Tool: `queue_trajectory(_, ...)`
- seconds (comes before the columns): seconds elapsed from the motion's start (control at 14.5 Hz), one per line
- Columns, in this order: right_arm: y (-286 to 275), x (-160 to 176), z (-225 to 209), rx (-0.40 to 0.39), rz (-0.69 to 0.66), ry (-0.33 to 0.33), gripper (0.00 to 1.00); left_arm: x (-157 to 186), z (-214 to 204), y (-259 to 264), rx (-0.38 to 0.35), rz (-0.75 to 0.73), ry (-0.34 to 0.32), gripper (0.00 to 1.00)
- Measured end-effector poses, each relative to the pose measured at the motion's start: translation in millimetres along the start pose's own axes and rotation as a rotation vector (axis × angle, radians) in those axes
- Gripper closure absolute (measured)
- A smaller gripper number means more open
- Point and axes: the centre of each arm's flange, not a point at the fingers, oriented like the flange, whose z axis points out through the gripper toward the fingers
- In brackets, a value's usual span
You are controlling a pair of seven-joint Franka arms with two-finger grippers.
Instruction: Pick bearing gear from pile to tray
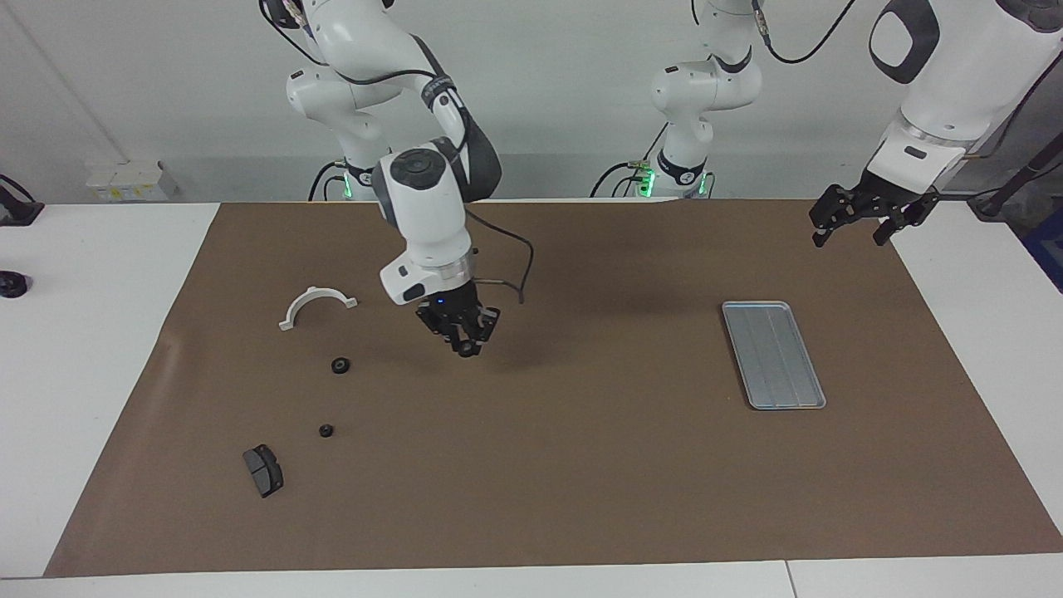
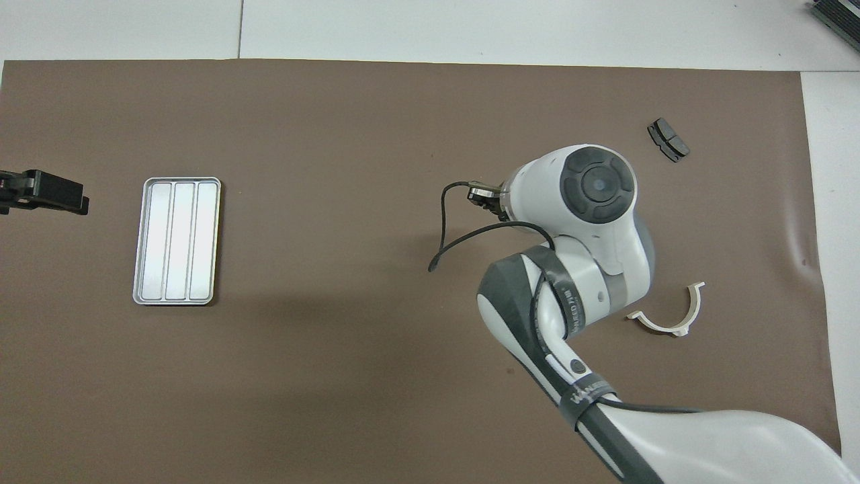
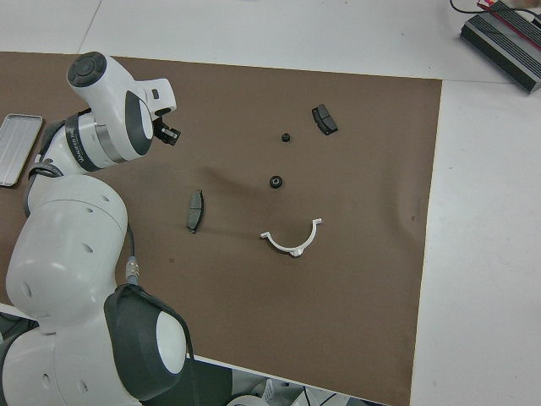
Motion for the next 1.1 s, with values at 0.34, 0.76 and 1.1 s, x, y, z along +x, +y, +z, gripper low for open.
queue_trajectory(0.34, -51.0, -35.0, 59.8, 0.018, 0.012, 0.006, 0.65, 0.2, 1.6, -24.6, 0.003, -0.041, 0.021, 0.0)
queue_trajectory(0.76, -64.4, -23.4, 95.4, 0.006, 0.021, 0.047, 0.44, 1.6, 40.5, -17.5, 0.003, -0.096, 0.054, 0.0)
queue_trajectory(1.1, -14.9, 37.5, 22.9, -0.023, 0.095, 0.091, 0.0, 23.1, 72.4, 96.2, -0.029, -0.242, 0.092, 0.0)
